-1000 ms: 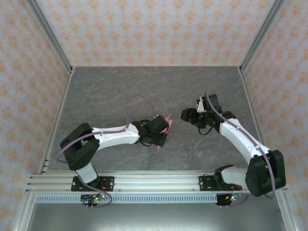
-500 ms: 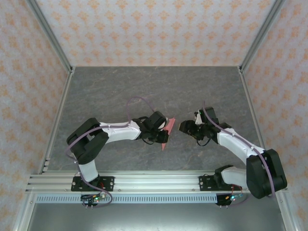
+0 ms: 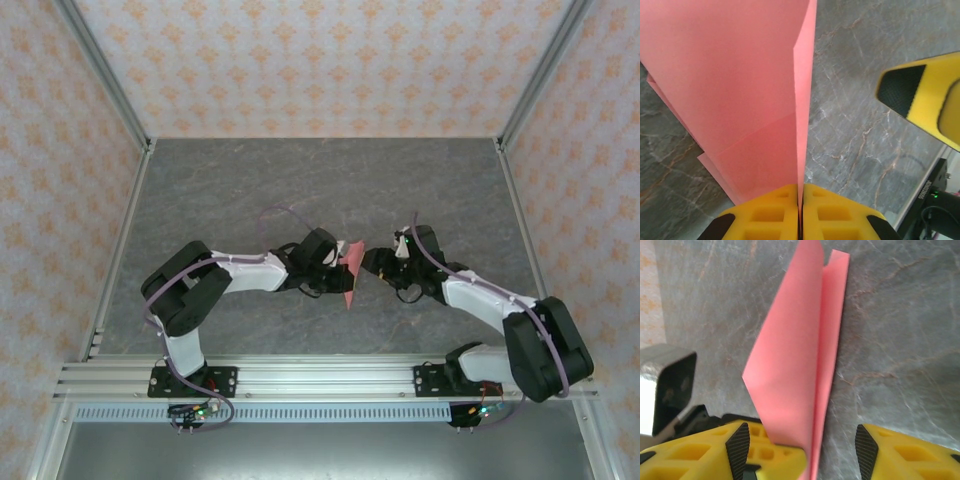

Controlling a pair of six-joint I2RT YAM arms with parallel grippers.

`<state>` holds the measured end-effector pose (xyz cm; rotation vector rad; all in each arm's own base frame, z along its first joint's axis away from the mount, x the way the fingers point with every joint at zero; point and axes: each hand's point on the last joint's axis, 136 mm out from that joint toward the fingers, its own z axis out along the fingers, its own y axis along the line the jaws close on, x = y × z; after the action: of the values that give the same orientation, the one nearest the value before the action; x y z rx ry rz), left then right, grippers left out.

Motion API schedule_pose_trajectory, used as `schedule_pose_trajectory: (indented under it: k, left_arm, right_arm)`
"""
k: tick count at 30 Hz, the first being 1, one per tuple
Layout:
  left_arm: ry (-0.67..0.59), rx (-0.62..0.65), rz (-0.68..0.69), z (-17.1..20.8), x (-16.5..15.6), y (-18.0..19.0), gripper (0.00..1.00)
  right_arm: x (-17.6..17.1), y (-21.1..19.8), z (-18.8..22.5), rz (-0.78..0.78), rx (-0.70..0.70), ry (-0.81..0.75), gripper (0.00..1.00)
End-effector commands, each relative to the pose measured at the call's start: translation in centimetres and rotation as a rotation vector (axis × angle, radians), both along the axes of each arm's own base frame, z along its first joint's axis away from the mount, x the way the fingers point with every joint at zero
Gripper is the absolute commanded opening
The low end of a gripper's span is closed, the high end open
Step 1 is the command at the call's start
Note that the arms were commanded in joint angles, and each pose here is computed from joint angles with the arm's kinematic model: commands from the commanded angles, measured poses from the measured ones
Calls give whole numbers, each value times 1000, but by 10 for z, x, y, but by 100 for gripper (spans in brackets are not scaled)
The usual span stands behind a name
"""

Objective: Fold a paper plane with a square sheet of paper (fold left side to right side)
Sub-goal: Fold the wing for the fifth time at the center of the table.

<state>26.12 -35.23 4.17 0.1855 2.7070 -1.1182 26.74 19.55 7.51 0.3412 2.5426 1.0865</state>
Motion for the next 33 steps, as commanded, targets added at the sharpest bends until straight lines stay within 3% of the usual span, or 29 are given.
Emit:
schedule_pose_trajectory:
  k: [1,19,33]
  left_arm:
    - [10,-60,31,2,6,-1,8]
    - [64,-97,88,-10,9,2,8]
    - [72,-106,99,-12,10,4,8]
  right_arm:
    - [13,12,9,-14,69,-39,59]
    - [24,20,-20,-41,64,50,53]
    - [37,27,-16,-39,86,34,51]
